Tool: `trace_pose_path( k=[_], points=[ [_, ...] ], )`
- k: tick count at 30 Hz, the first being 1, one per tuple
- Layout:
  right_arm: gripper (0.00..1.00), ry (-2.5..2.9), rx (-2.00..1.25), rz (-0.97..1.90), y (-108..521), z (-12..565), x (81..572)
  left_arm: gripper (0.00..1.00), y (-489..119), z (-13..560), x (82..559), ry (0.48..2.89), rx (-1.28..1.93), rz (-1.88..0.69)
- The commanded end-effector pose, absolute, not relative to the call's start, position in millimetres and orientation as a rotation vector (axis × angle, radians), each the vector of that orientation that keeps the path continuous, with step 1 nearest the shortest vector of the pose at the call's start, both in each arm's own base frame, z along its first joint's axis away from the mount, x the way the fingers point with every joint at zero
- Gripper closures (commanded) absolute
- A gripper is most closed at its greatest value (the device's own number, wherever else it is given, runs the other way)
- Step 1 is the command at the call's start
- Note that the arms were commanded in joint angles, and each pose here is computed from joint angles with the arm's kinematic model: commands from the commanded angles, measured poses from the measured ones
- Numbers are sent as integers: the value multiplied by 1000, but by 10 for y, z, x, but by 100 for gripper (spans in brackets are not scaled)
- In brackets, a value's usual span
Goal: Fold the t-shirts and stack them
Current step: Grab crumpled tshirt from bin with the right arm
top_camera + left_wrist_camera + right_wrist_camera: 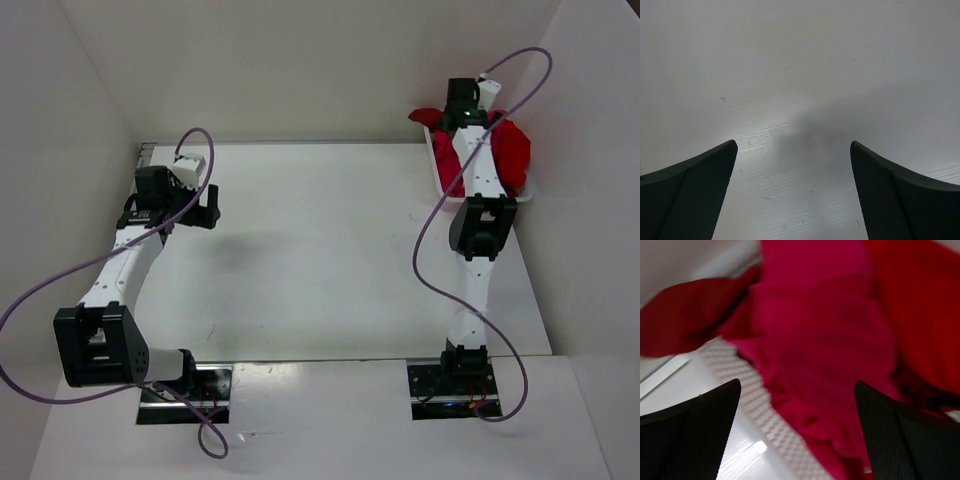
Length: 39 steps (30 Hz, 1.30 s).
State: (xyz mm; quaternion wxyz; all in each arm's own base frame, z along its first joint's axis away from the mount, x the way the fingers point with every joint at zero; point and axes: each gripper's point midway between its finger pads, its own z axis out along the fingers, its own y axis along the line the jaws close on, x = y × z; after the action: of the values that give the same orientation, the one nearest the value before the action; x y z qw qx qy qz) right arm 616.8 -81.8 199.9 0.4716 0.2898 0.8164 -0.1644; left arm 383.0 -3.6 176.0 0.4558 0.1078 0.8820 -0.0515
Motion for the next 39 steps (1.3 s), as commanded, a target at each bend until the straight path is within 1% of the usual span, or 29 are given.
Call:
trace_pose_path(
  k=[1,2,5,7,9,12,15,18,19,20,21,22,23,25,26,28,30,32,33,36,39],
  points=[
    [2,1987,790,-487,-1118,2125,5964,0,-43,1779,3884,2169,252,-136],
    [2,1979,805,-505,-1191,2131,5943,0,-45,1740,3866,2178,252,-138],
    [2,2036,826,-560,-1390,1861,5863,0,-44,1700,3872,2189,251,-141],
    [2,2044,826,-590,-1468,1792,5863,0,-60,1663,3876,2198,255,-154],
    [2,2049,830,-611,-1489,1729,5859,0,-63,1630,3880,2208,244,-161],
    [5,2091,816,-588,-1441,1600,5863,0,-63,1630,3880,2208,244,-161],
    [5,2141,826,-567,-1388,1484,5819,0,-63,1630,3880,2208,244,-161],
    [14,2223,847,-560,-1330,1269,5738,0,-83,1632,3878,2207,239,-176],
    [26,2213,857,-540,-1314,1327,5762,0,-83,1632,3878,2207,239,-176],
    [33,2263,854,-564,-1308,1203,5699,0,-83,1632,3878,2207,239,-176],
    [43,2219,871,-540,-1309,1353,5759,0,-99,1635,3876,2206,244,-186],
    [65,2208,884,-552,-1326,1383,5742,0,-99,1635,3876,2206,244,-187],
    [76,2179,876,-551,-1282,1464,5783,0,-99,1668,3871,2197,245,-184],
    [95,2123,876,-600,-1278,1681,5751,0,-115,1671,3870,2195,249,-194],
    [100,2093,873,-599,-1201,1775,5773,0,-115,1671,3870,2195,249,-194],
    [100,2041,895,-636,-1218,1986,5699,0,-135,1692,3846,2192,255,-206],
    [100,2002,876,-648,-1087,2245,5634,0,-136,1725,3840,2183,256,-204],
    [100,1956,878,-631,-1009,2476,5592,0,-136,1758,3835,2175,257,-201],
    [100,1904,883,-619,-987,2734,5530,0,-136,1758,3835,2174,257,-201],
    [100,1839,887,-593,-880,3079,5419,0,-134,1807,3822,2154,269,-191],
    [100,1756,881,-532,-689,3563,5223,0,-151,1852,3805,2134,275,-196]
  ],
)
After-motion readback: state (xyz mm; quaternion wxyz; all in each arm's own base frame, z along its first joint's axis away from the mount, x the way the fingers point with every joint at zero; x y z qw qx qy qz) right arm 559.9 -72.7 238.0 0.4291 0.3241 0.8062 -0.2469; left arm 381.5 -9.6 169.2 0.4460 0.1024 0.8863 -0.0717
